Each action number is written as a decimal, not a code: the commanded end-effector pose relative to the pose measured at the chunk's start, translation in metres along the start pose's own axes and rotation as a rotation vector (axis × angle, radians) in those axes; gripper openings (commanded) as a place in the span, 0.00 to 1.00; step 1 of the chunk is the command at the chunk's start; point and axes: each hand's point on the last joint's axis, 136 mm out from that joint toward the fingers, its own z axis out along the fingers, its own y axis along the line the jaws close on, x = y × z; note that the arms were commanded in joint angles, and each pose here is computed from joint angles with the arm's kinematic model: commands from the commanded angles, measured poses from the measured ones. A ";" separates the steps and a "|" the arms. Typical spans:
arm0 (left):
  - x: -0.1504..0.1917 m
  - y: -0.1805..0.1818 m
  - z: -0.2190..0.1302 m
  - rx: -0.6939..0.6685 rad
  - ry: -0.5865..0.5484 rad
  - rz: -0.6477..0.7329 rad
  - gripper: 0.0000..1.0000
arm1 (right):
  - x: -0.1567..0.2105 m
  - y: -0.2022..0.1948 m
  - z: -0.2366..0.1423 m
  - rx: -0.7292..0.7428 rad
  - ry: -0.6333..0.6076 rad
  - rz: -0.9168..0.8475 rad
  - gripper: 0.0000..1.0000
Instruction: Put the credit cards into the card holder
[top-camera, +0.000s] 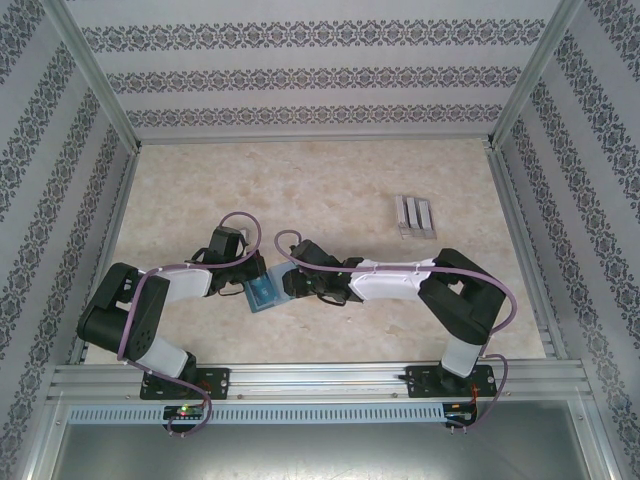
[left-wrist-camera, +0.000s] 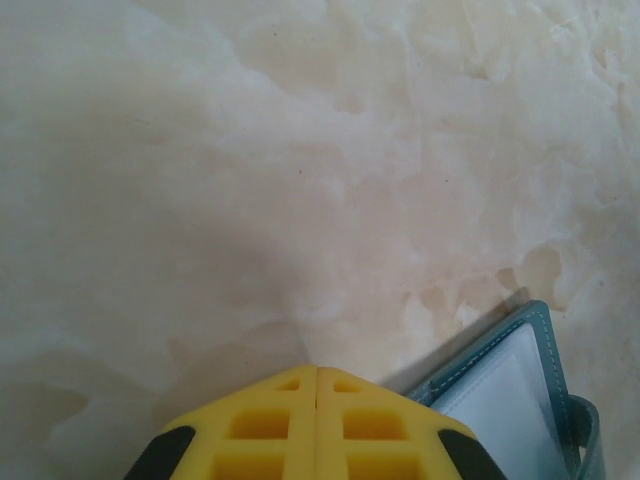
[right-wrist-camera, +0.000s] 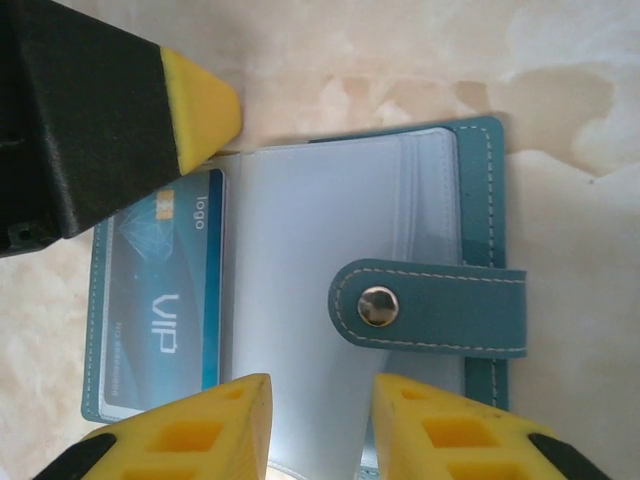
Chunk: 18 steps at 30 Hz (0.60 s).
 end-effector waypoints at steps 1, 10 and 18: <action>0.026 0.005 0.002 -0.014 0.088 -0.011 0.00 | -0.003 0.023 0.006 -0.072 -0.004 -0.015 0.33; 0.024 0.003 -0.004 -0.019 0.083 0.000 0.00 | -0.001 0.033 0.015 -0.101 0.014 -0.038 0.34; 0.019 0.005 -0.011 -0.042 0.055 0.013 0.00 | -0.005 0.047 0.015 -0.155 0.008 -0.068 0.36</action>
